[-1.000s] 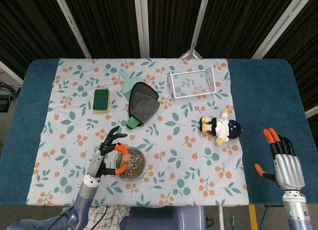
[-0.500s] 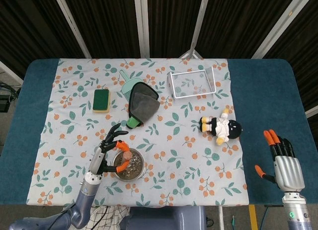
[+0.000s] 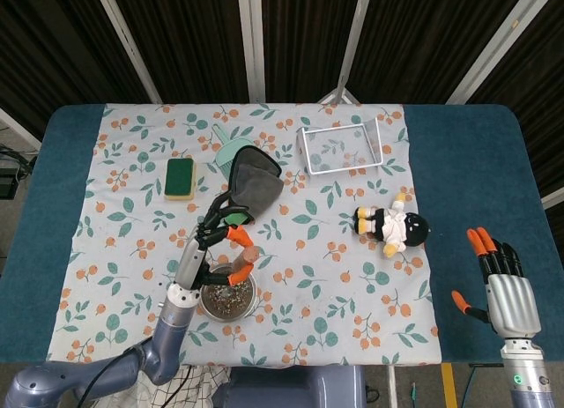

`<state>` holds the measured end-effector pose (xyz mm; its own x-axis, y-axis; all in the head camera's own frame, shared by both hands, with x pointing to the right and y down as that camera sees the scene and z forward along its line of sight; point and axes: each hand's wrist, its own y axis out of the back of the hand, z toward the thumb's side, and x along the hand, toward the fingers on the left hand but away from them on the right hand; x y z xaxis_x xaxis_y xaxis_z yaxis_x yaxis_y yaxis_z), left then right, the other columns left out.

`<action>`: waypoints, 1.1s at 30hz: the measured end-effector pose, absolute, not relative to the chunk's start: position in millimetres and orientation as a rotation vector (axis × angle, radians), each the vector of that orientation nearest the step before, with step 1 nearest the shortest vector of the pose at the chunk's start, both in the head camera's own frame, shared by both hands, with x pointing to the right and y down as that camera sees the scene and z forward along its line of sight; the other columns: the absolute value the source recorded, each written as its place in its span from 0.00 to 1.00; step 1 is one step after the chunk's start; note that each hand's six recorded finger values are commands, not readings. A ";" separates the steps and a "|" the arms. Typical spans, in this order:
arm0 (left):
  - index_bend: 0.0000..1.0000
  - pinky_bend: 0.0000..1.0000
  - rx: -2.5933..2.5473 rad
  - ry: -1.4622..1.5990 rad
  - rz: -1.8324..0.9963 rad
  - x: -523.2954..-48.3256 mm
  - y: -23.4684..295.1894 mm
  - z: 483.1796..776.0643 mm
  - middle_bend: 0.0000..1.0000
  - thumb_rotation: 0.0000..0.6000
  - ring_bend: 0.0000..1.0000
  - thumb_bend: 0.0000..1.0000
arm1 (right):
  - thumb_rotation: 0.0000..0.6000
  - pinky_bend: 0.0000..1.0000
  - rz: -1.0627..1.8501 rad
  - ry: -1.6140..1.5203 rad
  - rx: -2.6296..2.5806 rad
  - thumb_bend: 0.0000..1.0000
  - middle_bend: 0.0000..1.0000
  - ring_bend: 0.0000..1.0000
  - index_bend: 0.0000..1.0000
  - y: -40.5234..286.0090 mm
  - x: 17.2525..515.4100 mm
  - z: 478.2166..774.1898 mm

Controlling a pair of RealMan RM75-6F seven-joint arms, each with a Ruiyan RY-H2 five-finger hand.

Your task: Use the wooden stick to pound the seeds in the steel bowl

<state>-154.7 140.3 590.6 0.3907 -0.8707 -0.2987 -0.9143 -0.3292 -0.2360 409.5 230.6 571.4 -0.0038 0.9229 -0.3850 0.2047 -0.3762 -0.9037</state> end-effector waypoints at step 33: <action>0.66 0.06 -1.750 1.025 -0.654 -315.8 99.3 573.9 0.75 1.00 0.26 0.68 | 1.00 0.00 1.448 -1.174 -1.628 0.27 0.00 0.00 0.00 237.0 409.2 572.5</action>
